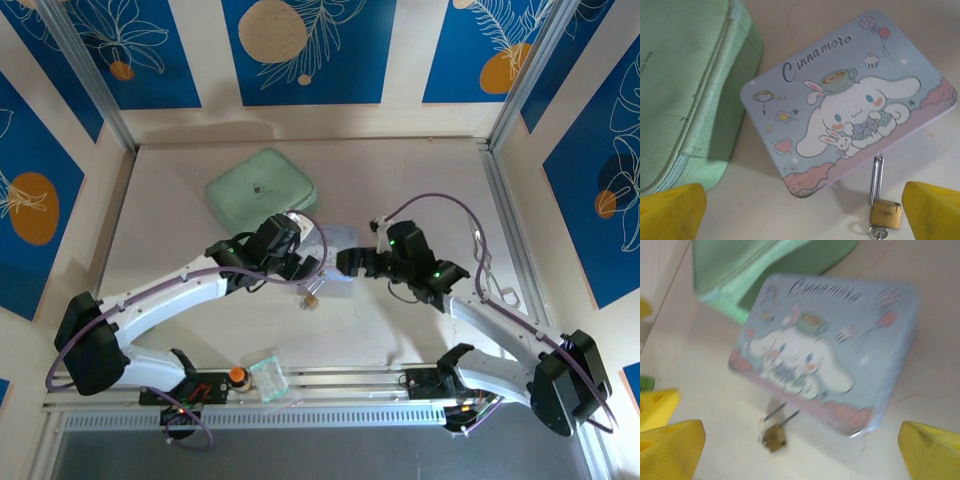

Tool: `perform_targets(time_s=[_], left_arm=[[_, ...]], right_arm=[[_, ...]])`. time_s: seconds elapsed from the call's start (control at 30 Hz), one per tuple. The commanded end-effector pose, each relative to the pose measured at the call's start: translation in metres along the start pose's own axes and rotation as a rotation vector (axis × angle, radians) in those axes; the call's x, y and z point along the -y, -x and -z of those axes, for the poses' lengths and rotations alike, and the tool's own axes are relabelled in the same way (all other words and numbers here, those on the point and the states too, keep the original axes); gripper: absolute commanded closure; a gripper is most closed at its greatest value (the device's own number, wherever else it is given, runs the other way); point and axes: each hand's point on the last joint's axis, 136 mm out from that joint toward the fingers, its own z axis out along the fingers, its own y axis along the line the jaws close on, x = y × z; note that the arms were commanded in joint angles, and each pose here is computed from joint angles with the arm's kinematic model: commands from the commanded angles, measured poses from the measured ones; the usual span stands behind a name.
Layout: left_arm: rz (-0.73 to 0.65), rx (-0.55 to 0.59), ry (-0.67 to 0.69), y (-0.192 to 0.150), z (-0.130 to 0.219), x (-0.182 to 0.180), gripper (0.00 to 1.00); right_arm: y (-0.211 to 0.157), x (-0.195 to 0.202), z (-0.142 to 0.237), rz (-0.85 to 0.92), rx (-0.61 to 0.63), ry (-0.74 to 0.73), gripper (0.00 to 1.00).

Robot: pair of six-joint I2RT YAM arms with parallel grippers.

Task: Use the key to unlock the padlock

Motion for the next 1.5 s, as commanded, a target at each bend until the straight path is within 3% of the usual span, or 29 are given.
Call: perform_targets(time_s=[0.0, 0.27, 0.5, 0.7, 1.2, 1.47], left_arm=[[-0.102, 0.020, -0.028, 0.000, -0.003, 0.000, 0.00], [0.135, 0.081, 0.011, 0.001, 0.006, -0.030, 0.00], [0.354, 0.035, 0.057, -0.024, 0.007, -0.045, 0.00], [0.379, 0.005, 0.035, -0.038, -0.001, -0.039, 0.00], [0.368, -0.002, 0.040, -0.042, -0.006, -0.039, 0.00], [0.349, -0.003, 0.015, -0.041, -0.009, -0.034, 0.00]], right_arm=[[-0.033, 0.000, -0.007, 0.020, -0.069, -0.091, 0.02], [-0.070, -0.030, -0.054, 0.034, -0.180, -0.082, 0.11], [-0.093, -0.039, -0.092, 0.089, -0.265, -0.124, 0.23], [-0.096, -0.036, -0.109, 0.114, -0.279, -0.204, 0.31], [-0.124, -0.007, -0.110, 0.154, -0.364, -0.371, 0.64], [-0.134, -0.006, -0.101, 0.089, -0.375, -0.321, 0.71]])
